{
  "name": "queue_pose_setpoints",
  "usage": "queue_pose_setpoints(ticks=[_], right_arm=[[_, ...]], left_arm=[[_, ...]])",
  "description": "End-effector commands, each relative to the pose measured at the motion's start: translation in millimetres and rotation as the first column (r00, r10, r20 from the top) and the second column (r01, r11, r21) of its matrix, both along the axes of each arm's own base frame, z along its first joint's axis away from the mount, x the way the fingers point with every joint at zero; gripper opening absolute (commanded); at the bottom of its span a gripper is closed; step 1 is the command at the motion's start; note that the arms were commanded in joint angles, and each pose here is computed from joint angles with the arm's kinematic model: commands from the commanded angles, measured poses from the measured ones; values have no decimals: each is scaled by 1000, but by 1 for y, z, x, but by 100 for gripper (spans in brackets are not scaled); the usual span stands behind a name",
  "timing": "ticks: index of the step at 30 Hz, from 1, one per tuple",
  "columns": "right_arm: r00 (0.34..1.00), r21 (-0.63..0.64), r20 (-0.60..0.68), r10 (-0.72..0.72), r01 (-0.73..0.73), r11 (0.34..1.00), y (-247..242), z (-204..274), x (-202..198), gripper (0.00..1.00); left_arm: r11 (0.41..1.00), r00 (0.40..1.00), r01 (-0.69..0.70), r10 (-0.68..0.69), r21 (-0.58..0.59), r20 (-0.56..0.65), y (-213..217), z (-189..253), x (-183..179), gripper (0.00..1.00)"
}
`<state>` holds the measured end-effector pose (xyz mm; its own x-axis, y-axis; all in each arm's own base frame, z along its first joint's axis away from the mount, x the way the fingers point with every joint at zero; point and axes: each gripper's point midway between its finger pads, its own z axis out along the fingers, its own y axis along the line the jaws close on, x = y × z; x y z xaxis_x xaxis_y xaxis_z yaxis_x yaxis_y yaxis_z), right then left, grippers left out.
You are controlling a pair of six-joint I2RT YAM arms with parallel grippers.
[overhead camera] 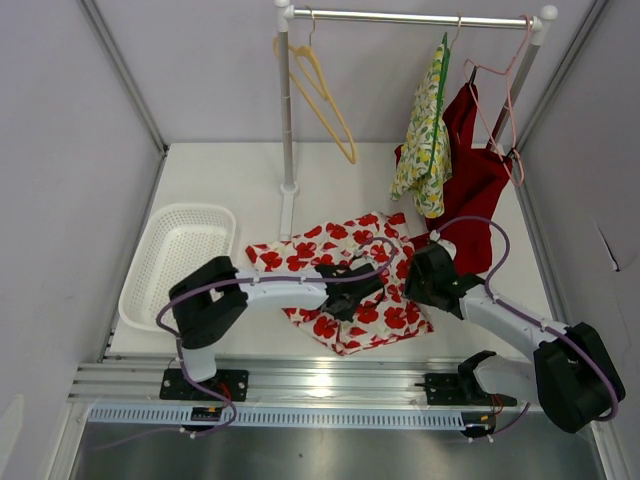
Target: Place the skirt on the hanger
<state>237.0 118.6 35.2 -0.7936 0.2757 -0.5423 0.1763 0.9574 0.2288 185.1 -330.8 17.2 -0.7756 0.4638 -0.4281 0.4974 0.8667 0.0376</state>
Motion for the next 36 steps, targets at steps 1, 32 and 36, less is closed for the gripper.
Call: queue_pose_setpoints(ticks=[1,32,36], right_arm=[[999,15,36,7,-7,1000,1,6,6,53],[999,61,45,20,-23,998,5,12,24,72],[998,65,61,33,-37,997,8,21,30,73]], left_arm=[[999,999,-42,42,-3,-12,26,14,-16,0],[796,890,-433,452,-422,-60,105,93,-43,50],[721,780,-569,625,-395,18,133,93,-13,58]])
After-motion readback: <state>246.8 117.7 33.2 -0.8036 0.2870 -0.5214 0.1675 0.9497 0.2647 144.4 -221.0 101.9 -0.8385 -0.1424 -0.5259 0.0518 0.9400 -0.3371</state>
